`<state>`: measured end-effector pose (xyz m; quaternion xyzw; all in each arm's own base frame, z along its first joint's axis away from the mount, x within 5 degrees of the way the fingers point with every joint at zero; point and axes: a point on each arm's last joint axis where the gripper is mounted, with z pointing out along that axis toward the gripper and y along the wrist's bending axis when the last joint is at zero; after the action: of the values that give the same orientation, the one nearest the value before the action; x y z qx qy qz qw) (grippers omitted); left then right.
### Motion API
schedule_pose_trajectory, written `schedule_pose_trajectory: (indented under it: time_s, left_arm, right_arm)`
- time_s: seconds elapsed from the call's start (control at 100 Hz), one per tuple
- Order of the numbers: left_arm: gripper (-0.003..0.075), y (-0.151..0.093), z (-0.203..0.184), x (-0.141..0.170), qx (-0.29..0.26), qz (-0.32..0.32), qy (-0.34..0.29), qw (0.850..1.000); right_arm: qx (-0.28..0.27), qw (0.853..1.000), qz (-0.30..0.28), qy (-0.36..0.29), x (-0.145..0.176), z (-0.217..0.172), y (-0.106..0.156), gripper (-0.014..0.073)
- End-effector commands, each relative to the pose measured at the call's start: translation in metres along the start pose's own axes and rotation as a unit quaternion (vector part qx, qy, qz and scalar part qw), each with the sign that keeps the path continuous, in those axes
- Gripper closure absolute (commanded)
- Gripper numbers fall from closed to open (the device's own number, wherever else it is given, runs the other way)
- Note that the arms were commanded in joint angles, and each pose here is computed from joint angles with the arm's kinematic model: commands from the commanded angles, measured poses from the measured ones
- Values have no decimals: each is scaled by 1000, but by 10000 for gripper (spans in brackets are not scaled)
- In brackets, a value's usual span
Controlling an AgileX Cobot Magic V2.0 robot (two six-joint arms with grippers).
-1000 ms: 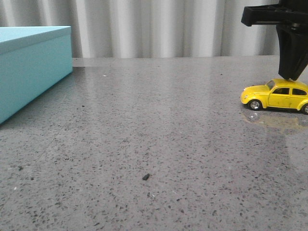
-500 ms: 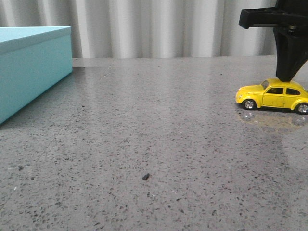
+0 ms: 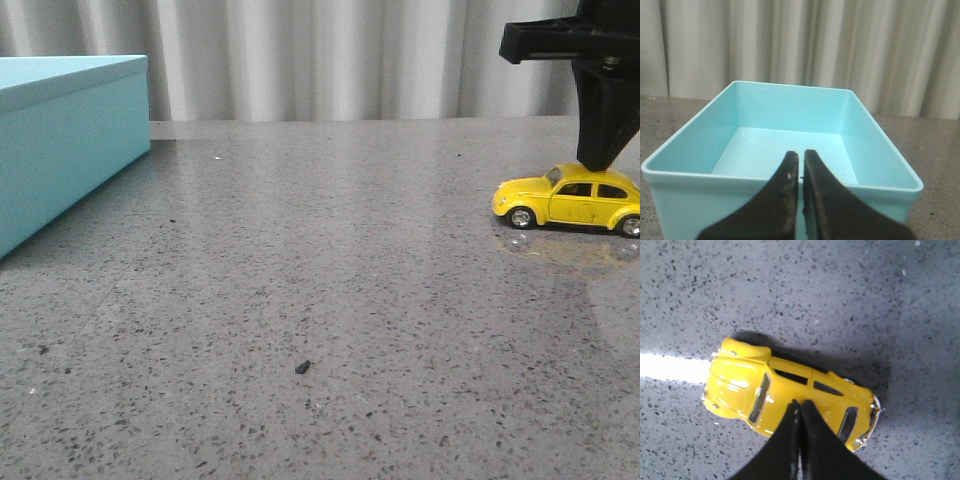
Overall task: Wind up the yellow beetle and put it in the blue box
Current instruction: 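Push the yellow car with the right gripper toward the blue bin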
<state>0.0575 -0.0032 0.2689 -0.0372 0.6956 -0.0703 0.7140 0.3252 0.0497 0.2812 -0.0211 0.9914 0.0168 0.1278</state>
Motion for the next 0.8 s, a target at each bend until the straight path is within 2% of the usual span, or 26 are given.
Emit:
schedule_pose_trajectory:
  time_s: [0.0,0.79]
  left_arm:
    - [741,-2,1,-17,3,-9,-46,999]
    - [741,-2,1,-17,3,-9,-46,999]
  right_arm:
    - [34,999,0,14,3,2,-9,656]
    - [79,991,80,66,13,-1,-71,656]
